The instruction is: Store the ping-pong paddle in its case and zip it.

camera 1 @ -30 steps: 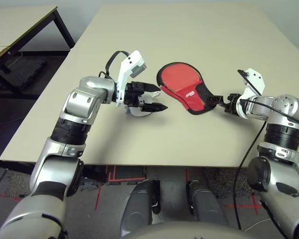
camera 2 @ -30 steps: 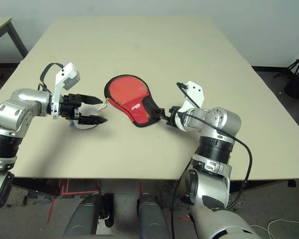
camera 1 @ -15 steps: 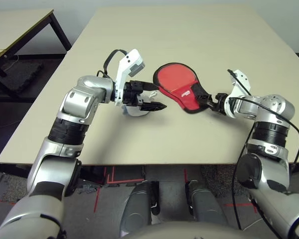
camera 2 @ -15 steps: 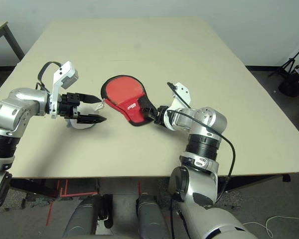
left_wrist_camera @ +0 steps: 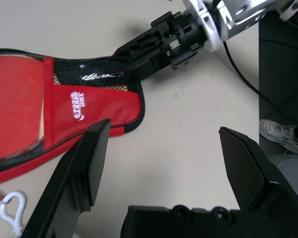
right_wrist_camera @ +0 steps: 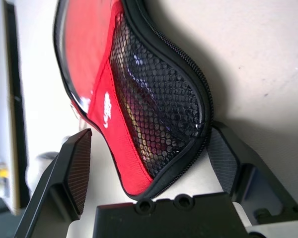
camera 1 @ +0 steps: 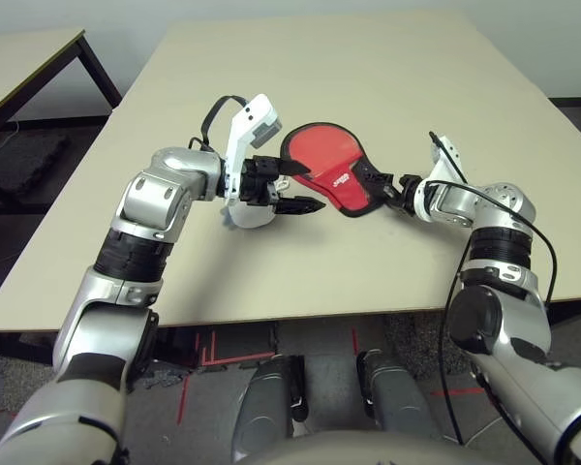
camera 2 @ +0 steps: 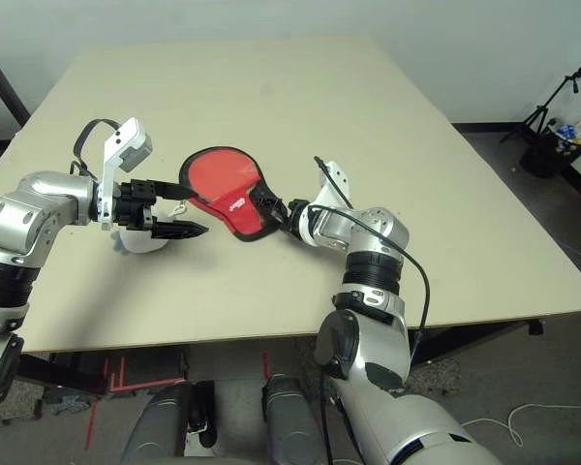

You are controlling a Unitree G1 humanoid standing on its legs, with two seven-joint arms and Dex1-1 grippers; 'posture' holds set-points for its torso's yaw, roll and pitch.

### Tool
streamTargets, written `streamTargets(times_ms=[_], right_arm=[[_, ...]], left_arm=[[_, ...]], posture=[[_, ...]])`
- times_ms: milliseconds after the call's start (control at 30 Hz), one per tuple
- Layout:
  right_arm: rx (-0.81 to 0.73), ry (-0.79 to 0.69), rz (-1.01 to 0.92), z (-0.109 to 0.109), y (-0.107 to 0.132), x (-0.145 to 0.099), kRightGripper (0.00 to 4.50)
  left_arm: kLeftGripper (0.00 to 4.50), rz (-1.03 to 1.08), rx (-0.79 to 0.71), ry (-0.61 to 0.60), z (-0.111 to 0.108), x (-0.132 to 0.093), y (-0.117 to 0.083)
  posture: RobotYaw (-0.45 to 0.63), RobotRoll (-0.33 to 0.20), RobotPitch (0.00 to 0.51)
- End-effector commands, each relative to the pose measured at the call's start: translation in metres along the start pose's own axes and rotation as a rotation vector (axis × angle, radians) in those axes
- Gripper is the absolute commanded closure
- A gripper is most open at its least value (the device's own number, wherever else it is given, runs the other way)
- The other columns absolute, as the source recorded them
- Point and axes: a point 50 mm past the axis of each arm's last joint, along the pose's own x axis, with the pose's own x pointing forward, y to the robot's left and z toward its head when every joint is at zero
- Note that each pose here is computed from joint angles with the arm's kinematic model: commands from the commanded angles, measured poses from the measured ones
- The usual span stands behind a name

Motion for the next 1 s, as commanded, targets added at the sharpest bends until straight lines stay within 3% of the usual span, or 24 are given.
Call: streamTargets(times_ms=[33, 400, 700, 900, 1000], right_arm=[[0.05, 0.046, -0.014, -0.017, -0.008, 0.01, 0.96], [0.011, -0.003, -0.055, -0.012, -0.013, 0.011, 4.41], [-0.059, -0.047, -0.087, -0.002, -0.004, -0.006, 4.48], [-0.118, -0.051, -0.096, -0.004, 0.008, -0.039, 4.48], [-0.162, -0.041, -0.104, -0.014, 0.01, -0.067, 4.48]], left_arm=[[0.0, -0.005, 0.009, 0.011, 0.0, 0.003, -0.001], [0.0, -0.008, 0.01, 0.012, 0.0, 0.005, 0.0], [0.0, -0.005, 0.003, 0.011, -0.005, 0.006, -0.001], [0.0, -0.001, -0.004, 0.011, -0.008, 0.006, -0.001], [0.0, 0.0, -0.006, 0.011, -0.01, 0.007, -0.001]], posture=[[-0.01, 0.0, 0.117], [-0.02, 0.0, 0.117], [-0.02, 0.0, 0.123], [-0.03, 0.0, 0.129], [-0.04, 0.0, 0.131]])
